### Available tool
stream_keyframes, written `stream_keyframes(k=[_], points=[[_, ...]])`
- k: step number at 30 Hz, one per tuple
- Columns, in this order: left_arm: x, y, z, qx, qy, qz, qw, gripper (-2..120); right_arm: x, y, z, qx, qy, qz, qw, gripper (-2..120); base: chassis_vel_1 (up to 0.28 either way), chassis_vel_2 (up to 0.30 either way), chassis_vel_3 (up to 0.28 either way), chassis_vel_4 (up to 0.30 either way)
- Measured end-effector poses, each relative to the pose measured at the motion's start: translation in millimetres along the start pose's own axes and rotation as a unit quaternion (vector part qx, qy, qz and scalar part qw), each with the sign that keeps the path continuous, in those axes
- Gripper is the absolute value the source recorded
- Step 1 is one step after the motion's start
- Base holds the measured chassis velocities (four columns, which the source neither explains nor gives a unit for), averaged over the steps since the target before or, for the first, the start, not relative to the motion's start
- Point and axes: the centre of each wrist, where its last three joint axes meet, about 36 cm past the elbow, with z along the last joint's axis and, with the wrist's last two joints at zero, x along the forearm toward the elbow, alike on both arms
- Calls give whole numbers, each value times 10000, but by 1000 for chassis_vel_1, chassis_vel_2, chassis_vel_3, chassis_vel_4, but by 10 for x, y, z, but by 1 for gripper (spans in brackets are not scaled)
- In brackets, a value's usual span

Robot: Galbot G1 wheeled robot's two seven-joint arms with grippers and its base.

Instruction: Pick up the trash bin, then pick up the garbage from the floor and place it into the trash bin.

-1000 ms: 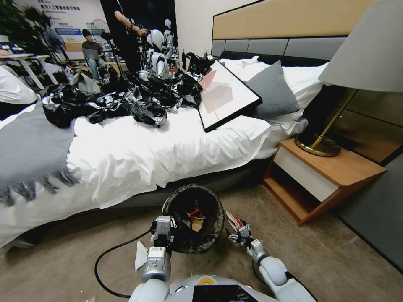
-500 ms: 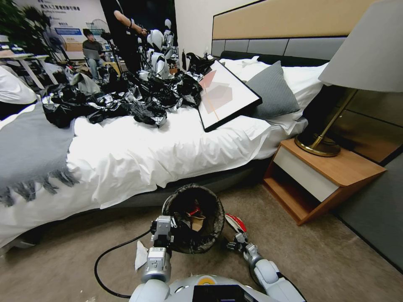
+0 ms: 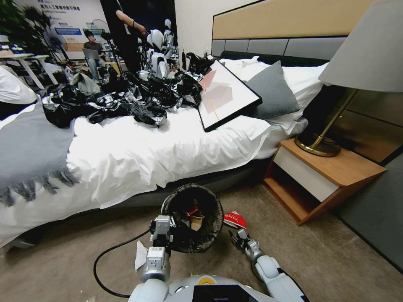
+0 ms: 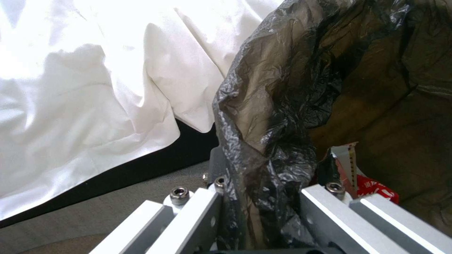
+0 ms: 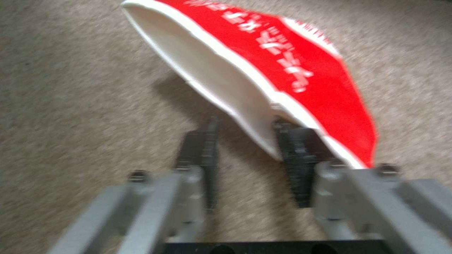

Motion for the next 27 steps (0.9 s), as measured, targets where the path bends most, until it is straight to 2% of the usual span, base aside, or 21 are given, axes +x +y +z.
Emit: stream_keyframes(k=[7, 27], points=[[0, -1, -1, 3, 0, 4, 10000, 0, -3, -36, -44, 33, -84, 46, 9999, 0, 0, 0, 0, 0], [-1, -9, 1, 16, 5, 18, 10000, 0, -8, -88, -110, 82, -270, 107, 9995, 0, 0, 0, 0, 0]])
